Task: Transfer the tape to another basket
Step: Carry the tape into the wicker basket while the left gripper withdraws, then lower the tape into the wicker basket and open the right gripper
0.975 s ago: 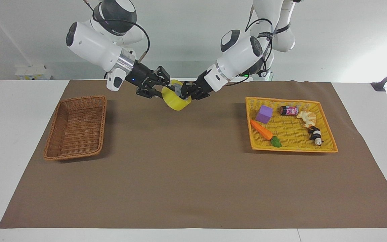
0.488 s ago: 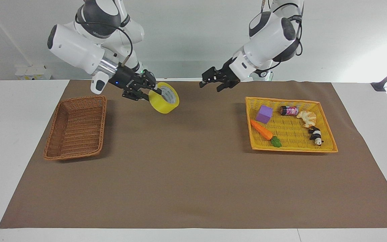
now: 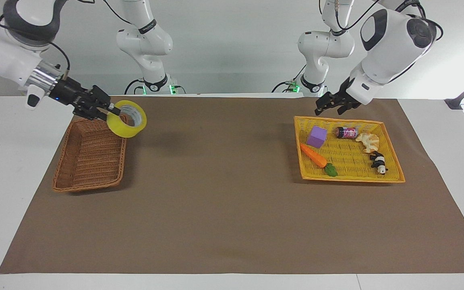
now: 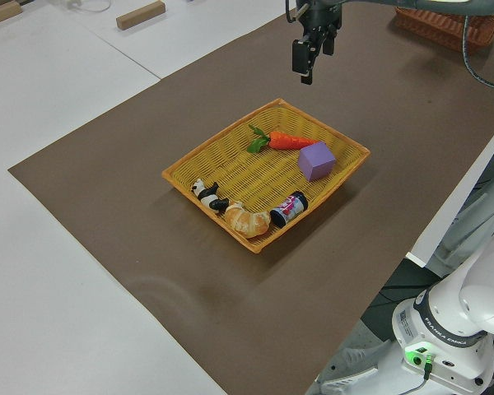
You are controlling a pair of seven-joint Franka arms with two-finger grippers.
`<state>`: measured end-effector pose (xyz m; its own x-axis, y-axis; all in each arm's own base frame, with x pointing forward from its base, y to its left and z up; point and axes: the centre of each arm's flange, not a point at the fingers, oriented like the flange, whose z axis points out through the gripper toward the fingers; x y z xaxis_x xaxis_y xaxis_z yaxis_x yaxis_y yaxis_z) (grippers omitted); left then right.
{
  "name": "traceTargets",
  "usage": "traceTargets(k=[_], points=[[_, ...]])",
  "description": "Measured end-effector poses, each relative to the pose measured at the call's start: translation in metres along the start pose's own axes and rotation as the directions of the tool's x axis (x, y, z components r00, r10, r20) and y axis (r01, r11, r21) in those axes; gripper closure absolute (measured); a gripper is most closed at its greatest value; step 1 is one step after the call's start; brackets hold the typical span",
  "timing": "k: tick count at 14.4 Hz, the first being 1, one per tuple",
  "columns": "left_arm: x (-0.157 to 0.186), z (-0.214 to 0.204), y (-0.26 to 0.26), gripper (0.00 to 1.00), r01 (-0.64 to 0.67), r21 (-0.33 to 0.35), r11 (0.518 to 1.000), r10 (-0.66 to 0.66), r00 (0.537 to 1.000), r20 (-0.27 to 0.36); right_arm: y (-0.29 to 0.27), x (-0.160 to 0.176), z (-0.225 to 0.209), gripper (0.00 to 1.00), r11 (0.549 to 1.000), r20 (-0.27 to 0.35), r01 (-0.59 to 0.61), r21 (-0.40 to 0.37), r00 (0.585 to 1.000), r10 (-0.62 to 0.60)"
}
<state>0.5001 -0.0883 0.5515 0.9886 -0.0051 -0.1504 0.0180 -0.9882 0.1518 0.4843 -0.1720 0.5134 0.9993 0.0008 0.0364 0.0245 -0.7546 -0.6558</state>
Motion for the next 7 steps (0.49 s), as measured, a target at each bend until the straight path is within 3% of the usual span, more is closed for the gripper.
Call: traceTargets(k=[4, 7], points=[[0.003, -0.023, -0.097, 0.00, 0.058, 0.004, 0.998, -0.058, 0.997, -0.044, 0.084, -0.019, -0.014, 0.47, 0.998, 0.027, 0.058, 0.006, 0.998, -0.058], [0.001, -0.029, -0.134, 0.00, 0.122, -0.007, 0.993, -0.122, 0.991, -0.059, 0.121, -0.020, 0.001, 0.47, 0.998, 0.051, 0.057, 0.038, 0.997, -0.059]])
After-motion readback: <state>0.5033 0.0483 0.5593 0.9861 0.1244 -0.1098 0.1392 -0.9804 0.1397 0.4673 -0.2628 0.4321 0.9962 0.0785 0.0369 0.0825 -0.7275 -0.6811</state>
